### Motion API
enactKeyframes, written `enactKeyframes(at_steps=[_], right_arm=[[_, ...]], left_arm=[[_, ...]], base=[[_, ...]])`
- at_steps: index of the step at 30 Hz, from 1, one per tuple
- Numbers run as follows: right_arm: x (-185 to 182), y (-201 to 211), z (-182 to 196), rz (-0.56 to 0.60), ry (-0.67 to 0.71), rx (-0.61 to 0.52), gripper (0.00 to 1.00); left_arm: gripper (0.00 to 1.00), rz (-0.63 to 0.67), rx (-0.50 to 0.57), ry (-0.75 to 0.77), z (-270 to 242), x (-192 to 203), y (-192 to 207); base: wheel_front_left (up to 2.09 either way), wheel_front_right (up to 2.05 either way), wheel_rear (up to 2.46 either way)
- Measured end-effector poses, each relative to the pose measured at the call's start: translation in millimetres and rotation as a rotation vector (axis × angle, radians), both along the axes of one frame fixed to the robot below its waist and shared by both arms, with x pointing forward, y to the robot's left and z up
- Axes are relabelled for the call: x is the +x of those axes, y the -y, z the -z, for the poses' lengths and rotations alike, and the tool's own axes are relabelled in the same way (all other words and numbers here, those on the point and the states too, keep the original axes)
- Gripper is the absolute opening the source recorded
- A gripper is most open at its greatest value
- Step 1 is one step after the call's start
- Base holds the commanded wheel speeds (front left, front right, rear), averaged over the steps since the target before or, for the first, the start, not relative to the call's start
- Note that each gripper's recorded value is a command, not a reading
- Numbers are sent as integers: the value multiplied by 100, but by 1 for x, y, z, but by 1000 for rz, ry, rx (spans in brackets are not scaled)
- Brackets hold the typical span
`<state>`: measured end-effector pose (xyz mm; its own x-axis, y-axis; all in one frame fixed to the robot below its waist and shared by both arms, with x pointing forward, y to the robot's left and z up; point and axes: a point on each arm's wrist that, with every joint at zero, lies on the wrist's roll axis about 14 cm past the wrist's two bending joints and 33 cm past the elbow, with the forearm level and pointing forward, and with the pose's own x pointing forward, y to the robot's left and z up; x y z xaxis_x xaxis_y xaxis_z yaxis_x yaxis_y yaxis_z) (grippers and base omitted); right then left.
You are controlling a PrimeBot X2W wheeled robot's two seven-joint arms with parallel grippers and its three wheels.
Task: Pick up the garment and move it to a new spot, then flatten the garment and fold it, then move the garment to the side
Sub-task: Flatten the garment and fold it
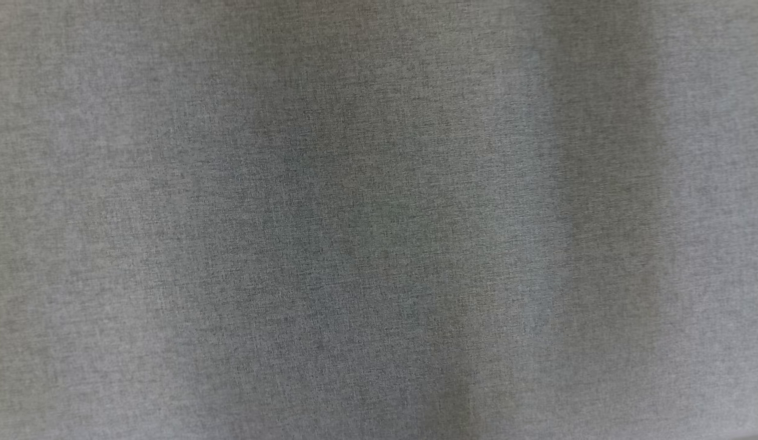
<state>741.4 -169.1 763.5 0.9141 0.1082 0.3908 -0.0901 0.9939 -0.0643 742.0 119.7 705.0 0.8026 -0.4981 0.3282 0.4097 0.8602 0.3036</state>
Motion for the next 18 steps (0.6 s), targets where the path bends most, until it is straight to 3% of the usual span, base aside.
enactKeyframes(at_steps=[9,16,18], right_arm=[[-22,-1,37,-60,-42,36,0],[-74,16,81,-106,-113,66,0],[-94,24,89,-109,-128,82,0]], left_arm=[[0,104,-52,-35,11,-31,15],[0,158,-64,-123,55,-79,20],[0,170,-115,-155,64,-96,22]], base=[[0,0,0],[0,0,0],[0,0,0]])
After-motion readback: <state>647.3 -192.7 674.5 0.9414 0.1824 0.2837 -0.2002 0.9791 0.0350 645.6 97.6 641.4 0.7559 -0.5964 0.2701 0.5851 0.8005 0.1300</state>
